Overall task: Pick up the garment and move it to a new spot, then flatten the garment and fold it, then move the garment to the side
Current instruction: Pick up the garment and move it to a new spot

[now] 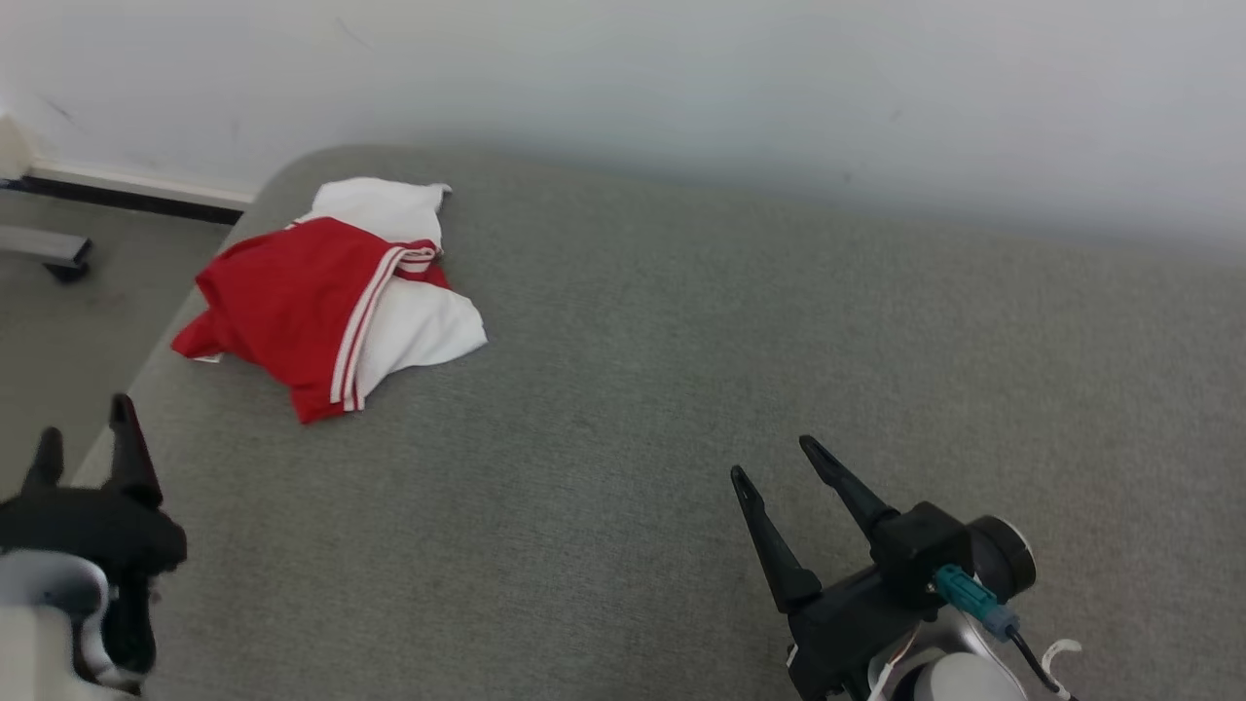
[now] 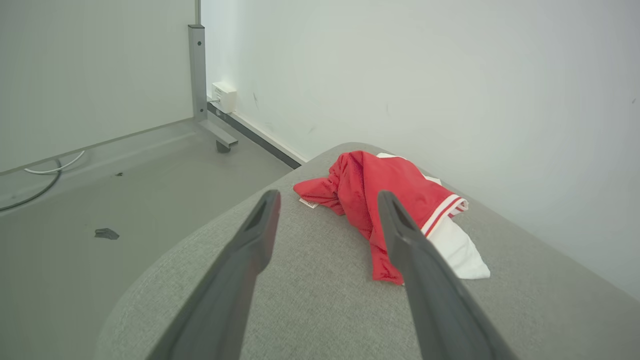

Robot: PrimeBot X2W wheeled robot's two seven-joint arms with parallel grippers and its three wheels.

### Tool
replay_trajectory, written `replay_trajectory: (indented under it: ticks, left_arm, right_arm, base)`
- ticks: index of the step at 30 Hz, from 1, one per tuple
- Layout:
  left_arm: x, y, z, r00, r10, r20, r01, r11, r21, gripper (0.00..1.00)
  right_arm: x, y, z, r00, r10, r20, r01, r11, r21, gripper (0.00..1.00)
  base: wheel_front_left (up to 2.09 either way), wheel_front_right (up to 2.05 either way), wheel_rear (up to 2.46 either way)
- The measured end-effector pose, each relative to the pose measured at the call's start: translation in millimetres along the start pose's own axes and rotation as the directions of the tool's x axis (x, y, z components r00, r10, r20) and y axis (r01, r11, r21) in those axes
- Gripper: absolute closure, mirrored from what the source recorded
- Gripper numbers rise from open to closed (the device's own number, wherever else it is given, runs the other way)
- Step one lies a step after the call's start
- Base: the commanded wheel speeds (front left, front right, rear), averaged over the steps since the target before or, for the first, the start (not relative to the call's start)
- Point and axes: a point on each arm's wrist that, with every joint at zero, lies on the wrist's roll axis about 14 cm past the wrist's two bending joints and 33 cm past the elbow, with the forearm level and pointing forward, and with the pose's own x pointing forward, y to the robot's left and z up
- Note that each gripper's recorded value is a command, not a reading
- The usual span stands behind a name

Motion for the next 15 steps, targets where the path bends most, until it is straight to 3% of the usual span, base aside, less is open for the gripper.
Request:
replay_trajectory:
  ticks: [5, 15]
  left_arm:
    - [50.6, -19.7, -14.0, 0.995, 0.002, -0.103, -0.007, 0.999, -0.044, 0.0]
    - [114.5, -45.3, -71.2, 0.95, 0.03, -0.311, -0.034, 0.999, -0.008, 0.0]
  right_arm:
    - [6.0, -13.5, -4.8, 1.0, 0.004, -0.007, -0.004, 1.0, 0.008, 0.0]
    - [3.7, -53.2, -33.1, 0.997, -0.057, -0.061, 0.059, 0.997, 0.042, 0.0]
  base:
    - [0.0, 0.0, 0.0]
    - [0.0, 0.0, 0.0]
